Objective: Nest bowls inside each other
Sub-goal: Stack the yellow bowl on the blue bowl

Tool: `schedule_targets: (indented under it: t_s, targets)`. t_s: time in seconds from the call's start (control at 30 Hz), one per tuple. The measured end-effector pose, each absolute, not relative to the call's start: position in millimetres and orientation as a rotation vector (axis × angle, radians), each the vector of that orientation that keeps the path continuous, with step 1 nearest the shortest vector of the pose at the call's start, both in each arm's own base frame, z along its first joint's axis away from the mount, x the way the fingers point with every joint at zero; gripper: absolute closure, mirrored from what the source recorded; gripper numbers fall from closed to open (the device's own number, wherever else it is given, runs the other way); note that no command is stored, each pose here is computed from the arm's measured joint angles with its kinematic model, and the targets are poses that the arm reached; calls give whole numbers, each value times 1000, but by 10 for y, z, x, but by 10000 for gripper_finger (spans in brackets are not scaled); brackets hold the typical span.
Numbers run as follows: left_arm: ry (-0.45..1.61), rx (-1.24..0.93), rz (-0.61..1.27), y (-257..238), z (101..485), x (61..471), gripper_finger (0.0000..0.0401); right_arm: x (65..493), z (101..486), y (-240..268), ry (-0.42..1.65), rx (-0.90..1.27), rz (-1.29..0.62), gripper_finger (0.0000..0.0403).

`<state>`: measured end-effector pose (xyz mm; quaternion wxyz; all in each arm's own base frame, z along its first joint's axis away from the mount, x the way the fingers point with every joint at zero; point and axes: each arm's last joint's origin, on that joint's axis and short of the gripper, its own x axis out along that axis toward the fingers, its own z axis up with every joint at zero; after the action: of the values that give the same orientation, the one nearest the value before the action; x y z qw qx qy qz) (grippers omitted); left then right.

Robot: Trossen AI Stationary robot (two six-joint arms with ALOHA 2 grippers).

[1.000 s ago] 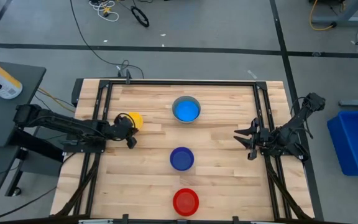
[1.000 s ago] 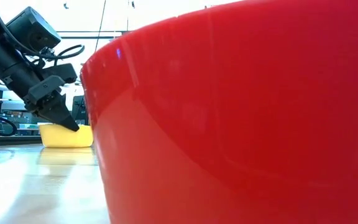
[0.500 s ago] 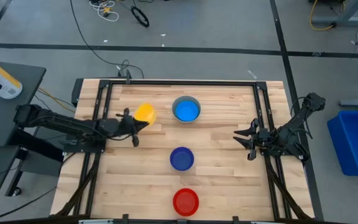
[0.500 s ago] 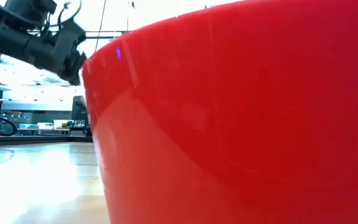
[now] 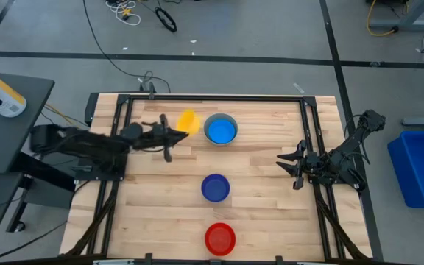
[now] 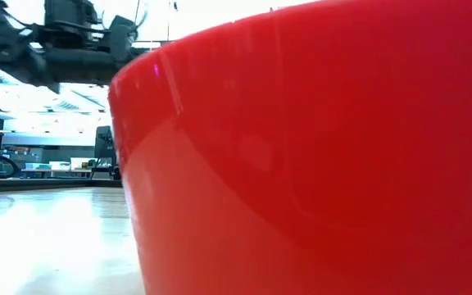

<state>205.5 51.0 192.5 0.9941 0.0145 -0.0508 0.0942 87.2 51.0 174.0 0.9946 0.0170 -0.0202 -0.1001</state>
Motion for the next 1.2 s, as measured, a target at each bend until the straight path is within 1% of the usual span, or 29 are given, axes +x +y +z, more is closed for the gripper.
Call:
schedule_targets:
  t_s: [0.27, 0.43, 0.67, 0.9, 1.2]
  targets:
    - [-35, 2, 76, 930, 1806, 2853, 395, 872, 1740, 510, -41, 34, -201, 284]
    - [71, -81, 46, 1137, 1610, 3133, 395, 872, 1740, 510, -41, 34, -201, 286]
    - [180, -112, 9, 1144, 1543, 3361, 395, 872, 1738, 510, -39, 29, -201, 287]
    - [366, -67, 77, 1096, 1513, 3489, 395, 873, 1737, 510, -38, 29, -201, 289]
    - [478, -59, 117, 1105, 1557, 3569, 395, 873, 1737, 510, -39, 31, -201, 291]
